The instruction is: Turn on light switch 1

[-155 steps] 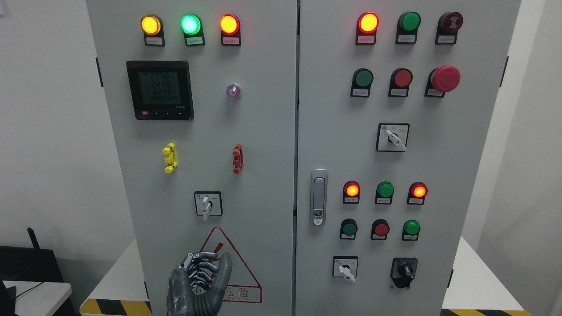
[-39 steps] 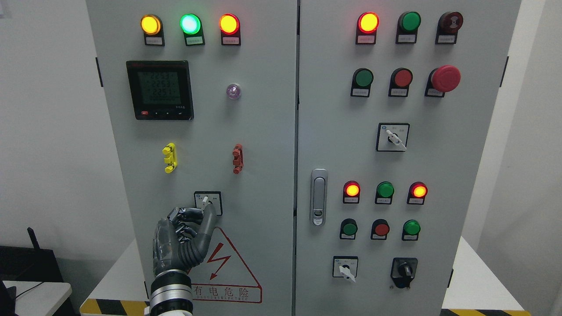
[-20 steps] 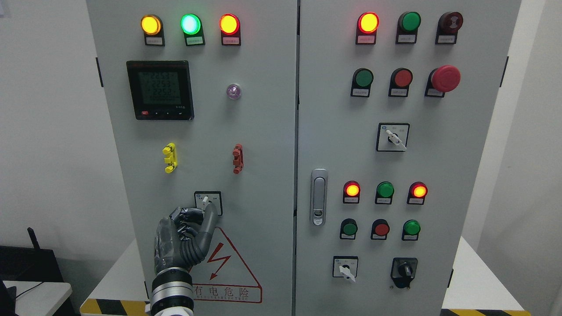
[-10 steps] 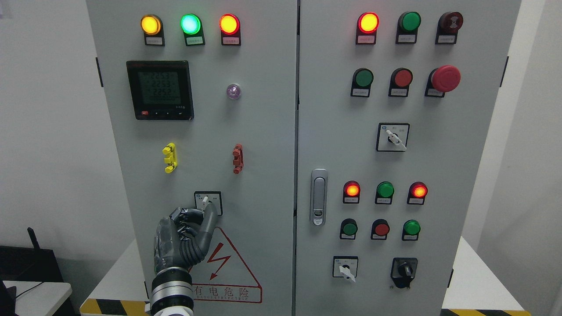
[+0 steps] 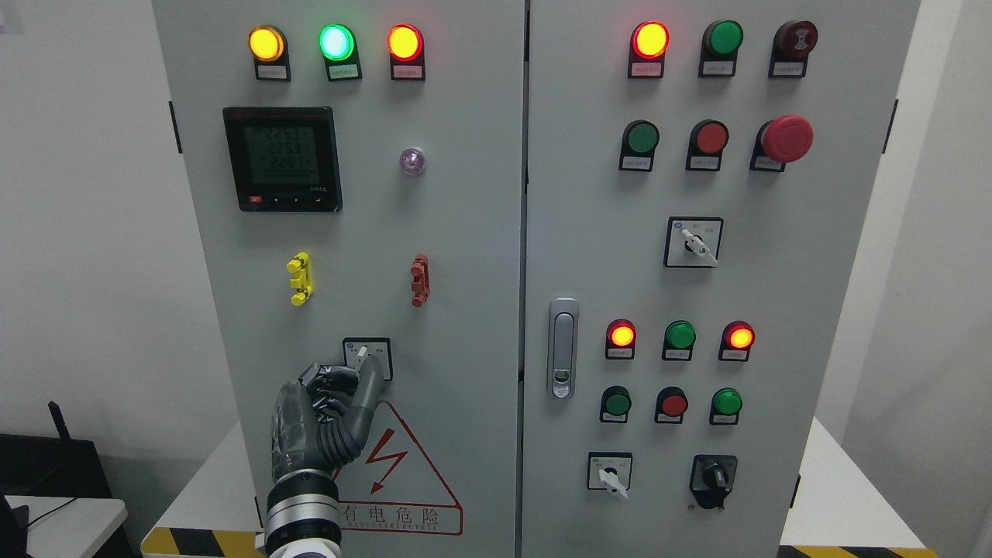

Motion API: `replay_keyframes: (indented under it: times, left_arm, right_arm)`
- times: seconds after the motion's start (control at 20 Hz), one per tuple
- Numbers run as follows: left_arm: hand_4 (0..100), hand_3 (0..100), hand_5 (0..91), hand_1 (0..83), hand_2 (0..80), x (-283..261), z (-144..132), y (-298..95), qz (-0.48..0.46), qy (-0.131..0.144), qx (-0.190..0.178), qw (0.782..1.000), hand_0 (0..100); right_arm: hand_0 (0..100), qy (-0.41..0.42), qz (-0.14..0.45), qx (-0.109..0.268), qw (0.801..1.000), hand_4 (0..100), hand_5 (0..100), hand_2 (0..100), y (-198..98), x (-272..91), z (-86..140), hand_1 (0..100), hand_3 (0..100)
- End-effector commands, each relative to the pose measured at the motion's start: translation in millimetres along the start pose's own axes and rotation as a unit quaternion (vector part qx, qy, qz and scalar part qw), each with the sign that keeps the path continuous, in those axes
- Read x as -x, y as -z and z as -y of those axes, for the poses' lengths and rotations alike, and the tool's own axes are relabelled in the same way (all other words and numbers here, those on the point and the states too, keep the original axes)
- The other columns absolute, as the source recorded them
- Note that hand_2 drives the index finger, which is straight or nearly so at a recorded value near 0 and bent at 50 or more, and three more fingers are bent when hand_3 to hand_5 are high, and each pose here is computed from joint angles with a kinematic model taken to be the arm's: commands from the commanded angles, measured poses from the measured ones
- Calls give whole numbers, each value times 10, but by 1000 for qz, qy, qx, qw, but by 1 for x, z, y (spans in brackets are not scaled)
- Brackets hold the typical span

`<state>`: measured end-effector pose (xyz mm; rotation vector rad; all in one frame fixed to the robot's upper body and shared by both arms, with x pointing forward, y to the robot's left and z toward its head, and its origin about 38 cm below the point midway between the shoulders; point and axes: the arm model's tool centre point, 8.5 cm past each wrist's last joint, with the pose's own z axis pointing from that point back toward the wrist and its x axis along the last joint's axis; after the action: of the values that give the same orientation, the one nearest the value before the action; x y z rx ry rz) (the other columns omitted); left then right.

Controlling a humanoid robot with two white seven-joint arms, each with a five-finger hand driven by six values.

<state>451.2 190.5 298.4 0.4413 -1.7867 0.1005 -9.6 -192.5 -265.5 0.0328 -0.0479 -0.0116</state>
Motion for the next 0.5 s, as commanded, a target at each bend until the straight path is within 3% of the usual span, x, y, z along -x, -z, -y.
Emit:
replay_keyframes:
  times: [0.0,0.45]
  left_arm:
    - [834,689,780,453,514,-1,1,0,1,1,1,1000,263]
    - [835,691,784,464,516,-1,1,0,-1,2,1,1000,257]
  right_arm:
    - [120,3,0,-2,1000,0,0,0,0,0,-1,389,0]
    - [120,3,0,-2,1000,0,0,0,0,0,-1,389,0]
